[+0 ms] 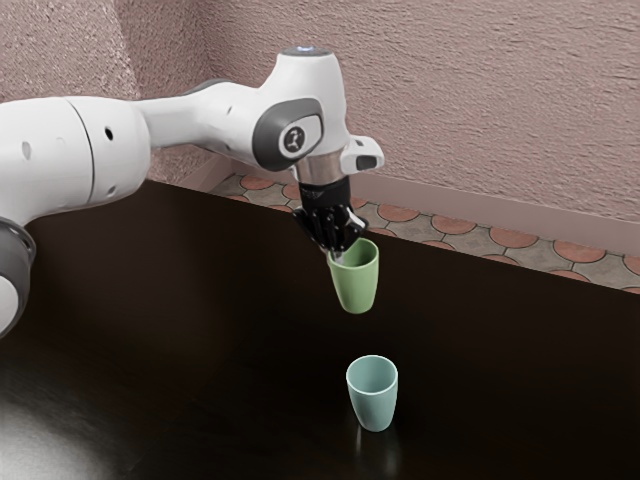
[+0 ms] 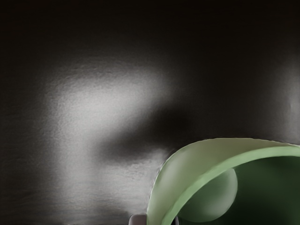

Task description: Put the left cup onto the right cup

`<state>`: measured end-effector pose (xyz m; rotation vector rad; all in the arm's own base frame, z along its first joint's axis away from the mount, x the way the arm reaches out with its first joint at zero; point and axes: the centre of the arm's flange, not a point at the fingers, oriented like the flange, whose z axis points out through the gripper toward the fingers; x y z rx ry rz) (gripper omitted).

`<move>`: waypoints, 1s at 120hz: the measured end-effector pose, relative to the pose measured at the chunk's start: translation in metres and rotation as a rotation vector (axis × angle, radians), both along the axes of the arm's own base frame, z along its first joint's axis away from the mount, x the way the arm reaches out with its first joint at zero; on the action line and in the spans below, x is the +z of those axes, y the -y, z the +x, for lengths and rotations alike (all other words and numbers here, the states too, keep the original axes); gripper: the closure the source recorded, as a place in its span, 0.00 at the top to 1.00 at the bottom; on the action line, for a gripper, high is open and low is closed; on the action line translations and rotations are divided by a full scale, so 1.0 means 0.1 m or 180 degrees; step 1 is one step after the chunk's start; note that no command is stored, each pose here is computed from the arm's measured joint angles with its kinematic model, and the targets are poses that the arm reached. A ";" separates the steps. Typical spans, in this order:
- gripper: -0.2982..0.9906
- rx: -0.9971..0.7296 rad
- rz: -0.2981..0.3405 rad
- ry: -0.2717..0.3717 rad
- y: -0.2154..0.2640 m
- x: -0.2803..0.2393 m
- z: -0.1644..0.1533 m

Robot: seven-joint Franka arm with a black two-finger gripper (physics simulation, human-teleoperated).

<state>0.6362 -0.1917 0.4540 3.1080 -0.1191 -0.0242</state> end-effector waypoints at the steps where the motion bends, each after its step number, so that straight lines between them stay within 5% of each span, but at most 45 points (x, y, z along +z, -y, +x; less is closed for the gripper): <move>1: 0.16 -0.0001 0.0000 0.0000 0.00 0.00 0.00; 120: 0.16 -0.0229 0.0013 -0.0066 0.37 0.06 -0.41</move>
